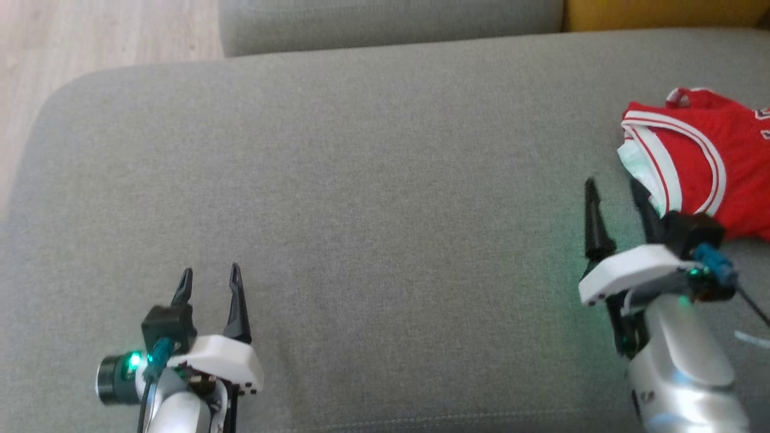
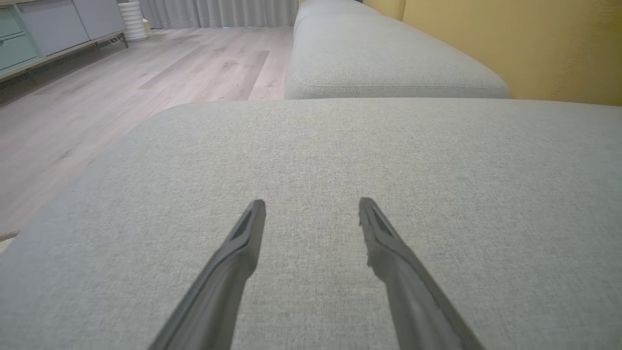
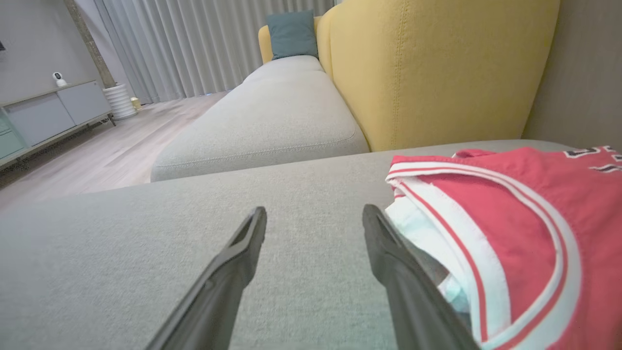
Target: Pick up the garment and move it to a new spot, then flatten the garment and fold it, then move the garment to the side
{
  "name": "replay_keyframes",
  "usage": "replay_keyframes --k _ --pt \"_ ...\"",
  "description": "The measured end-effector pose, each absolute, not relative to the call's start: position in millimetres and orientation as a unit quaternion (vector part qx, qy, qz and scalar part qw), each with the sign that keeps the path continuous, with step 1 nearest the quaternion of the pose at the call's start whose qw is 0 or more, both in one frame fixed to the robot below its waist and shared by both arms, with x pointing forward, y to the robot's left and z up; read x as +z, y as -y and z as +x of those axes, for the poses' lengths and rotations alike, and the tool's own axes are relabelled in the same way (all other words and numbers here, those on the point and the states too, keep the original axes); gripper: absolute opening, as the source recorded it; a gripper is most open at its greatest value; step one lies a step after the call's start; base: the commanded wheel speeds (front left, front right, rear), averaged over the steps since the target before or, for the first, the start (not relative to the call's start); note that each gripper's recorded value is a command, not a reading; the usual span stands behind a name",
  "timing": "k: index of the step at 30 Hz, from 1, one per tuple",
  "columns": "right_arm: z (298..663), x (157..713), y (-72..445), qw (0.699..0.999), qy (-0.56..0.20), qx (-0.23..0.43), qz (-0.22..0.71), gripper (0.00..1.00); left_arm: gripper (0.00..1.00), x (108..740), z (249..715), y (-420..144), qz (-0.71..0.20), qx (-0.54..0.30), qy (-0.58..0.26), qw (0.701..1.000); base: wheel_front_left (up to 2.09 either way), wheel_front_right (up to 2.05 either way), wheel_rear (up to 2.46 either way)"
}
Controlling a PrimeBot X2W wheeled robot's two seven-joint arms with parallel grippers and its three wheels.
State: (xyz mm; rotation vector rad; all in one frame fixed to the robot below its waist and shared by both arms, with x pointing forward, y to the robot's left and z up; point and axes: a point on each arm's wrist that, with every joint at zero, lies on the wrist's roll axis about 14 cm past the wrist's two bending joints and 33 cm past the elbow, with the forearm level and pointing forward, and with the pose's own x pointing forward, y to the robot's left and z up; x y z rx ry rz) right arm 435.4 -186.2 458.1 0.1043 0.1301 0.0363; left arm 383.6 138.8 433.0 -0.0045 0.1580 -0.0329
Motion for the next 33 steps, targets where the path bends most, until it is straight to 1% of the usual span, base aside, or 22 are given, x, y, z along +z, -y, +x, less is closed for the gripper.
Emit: replay_keyframes --k 5,15,16,18,21,23,33 --pt "429 459 175 0.996 -0.065 0.033 0.060 1.00 1.00 438 380 -148 -0.005 -0.001 -0.072 0.997 0.00 0.00 0.00" --pt "423 470 164 0.995 -0.050 0.050 0.067 1.00 1.00 443 369 -147 -0.017 -0.010 -0.065 0.998 0.00 0.00 0.00" --pt "422 467 164 0.995 -0.054 0.049 0.068 0.00 0.00 442 369 -146 -0.017 -0.012 -0.067 0.998 0.00 0.00 0.00" --pt "413 453 164 0.994 -0.076 0.046 0.070 0.00 0.00 429 362 -146 -0.017 -0.012 -0.089 0.996 0.00 0.00 0.00" --pt "388 417 164 0.988 -0.129 0.039 0.076 0.00 0.00 405 345 -146 -0.018 -0.008 -0.132 0.991 0.00 0.00 0.00" --pt "377 403 166 0.984 -0.151 0.033 0.086 0.00 0.00 397 338 -148 -0.027 -0.003 -0.147 0.989 0.00 0.00 0.00" --pt "384 415 170 0.981 -0.136 0.013 0.140 0.00 0.00 398 340 -151 -0.087 0.013 -0.154 0.984 0.00 0.00 0.00"
